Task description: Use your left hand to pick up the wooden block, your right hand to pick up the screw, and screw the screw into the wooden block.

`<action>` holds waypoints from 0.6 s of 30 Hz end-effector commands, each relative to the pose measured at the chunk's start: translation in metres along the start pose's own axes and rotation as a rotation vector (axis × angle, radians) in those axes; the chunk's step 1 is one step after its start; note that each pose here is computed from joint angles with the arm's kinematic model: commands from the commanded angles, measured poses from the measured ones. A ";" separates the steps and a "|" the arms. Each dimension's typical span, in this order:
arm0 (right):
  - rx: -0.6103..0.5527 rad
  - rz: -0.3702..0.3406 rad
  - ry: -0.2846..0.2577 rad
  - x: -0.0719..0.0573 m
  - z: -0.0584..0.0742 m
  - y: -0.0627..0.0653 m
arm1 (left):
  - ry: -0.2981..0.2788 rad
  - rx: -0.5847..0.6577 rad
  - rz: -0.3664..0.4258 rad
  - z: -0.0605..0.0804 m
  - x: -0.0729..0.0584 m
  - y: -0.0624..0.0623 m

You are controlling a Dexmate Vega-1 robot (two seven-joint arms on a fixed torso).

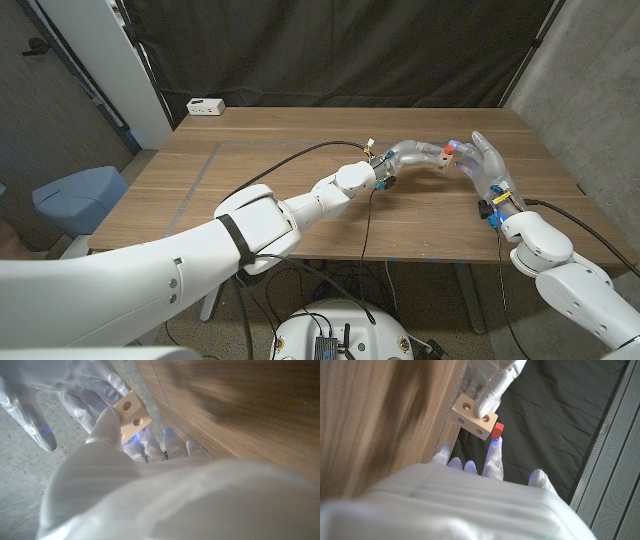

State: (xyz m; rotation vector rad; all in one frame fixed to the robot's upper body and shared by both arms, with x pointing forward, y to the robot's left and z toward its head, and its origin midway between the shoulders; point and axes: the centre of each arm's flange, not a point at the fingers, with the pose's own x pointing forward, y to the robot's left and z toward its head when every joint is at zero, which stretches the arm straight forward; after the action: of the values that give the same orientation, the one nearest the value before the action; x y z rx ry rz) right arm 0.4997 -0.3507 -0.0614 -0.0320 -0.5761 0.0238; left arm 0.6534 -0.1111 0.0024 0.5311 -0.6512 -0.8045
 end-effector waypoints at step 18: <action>-0.001 -0.040 0.006 -0.004 0.000 0.001 | 0.011 -0.008 0.005 -0.002 0.000 0.002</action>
State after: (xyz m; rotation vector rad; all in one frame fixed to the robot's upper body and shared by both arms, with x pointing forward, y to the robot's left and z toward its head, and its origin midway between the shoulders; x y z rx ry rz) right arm 0.4973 -0.3498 -0.0635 -0.0214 -0.5736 0.0008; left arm 0.6537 -0.1105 0.0017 0.5267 -0.6495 -0.8042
